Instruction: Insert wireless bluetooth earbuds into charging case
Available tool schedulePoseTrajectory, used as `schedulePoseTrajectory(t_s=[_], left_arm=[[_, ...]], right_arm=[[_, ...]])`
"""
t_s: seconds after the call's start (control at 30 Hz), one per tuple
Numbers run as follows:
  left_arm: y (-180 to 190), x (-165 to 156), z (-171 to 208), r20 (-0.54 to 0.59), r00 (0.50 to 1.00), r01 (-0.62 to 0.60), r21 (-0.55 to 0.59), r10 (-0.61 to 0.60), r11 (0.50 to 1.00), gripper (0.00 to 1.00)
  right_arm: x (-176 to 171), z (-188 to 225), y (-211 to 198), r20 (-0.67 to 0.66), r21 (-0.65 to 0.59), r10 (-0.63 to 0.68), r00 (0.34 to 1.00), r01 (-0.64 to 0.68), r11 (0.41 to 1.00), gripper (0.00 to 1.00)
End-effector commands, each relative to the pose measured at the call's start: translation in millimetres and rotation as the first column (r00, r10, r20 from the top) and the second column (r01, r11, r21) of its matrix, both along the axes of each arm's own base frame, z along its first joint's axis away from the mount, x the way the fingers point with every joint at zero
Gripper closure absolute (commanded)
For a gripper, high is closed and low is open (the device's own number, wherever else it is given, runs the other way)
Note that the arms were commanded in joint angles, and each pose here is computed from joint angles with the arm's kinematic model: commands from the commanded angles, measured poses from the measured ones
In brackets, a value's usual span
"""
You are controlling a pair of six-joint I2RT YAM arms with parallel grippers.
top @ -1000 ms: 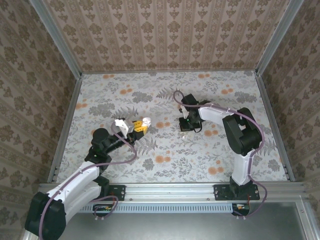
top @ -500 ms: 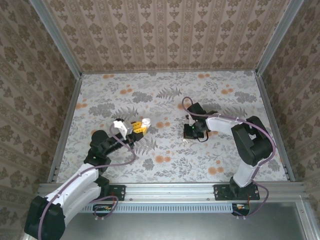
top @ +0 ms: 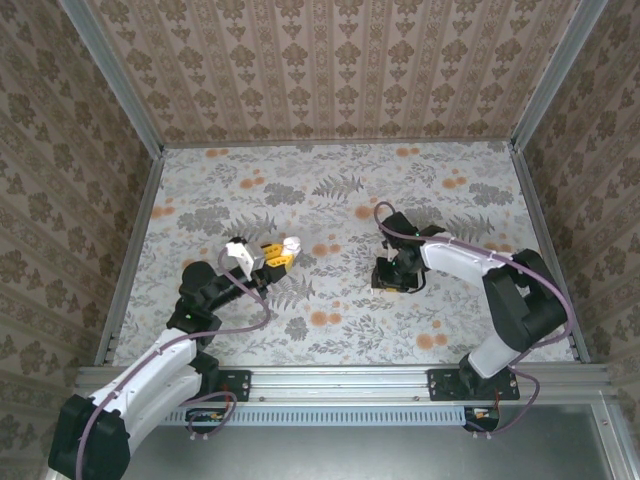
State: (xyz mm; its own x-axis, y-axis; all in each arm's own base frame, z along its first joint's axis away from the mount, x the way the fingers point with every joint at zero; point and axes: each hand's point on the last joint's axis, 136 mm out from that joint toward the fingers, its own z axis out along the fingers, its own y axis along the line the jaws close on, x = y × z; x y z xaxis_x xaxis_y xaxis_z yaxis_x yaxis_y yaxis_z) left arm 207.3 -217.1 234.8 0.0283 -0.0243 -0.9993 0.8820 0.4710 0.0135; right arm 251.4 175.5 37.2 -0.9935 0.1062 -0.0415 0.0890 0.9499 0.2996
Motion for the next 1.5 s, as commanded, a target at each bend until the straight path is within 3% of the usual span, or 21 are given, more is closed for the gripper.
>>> schedulePoseTrajectory(t_s=[0.0,0.13,0.53,1.07,1.47], left_arm=[[-1.2,-2.4,6.0,0.004,1.0,0.008,-0.016,-0.008,1.0,1.0],[-1.9,-1.2,5.0,-0.002,1.0,0.005,-0.014,-0.005,1.0,1.0],[-4.4,-3.5,1.8,-0.017,1.0,0.022,-0.012,-0.022,1.0,1.0],[-3.0,-2.2,-3.3,-0.024,1.0,0.006,-0.005,-0.006,1.0,1.0],[-2.8,-2.5,-2.6,-0.031,0.999,0.006,-0.01,-0.006,1.0,1.0]], right_arm=[[-4.6,20.1,-13.1,0.012,-0.106,0.017,1.0,-0.016,0.994,0.58],[-2.8,25.4,-4.0,0.008,-0.153,0.051,0.999,-0.049,0.987,0.52],[13.1,-0.9,22.2,-0.043,-0.267,0.134,0.99,-0.14,0.953,0.53],[13.7,-16.4,29.7,-0.084,-0.311,0.18,0.98,-0.197,0.93,0.65],[11.0,-20.5,26.7,-0.104,-0.34,0.197,0.975,-0.221,0.914,0.81]])
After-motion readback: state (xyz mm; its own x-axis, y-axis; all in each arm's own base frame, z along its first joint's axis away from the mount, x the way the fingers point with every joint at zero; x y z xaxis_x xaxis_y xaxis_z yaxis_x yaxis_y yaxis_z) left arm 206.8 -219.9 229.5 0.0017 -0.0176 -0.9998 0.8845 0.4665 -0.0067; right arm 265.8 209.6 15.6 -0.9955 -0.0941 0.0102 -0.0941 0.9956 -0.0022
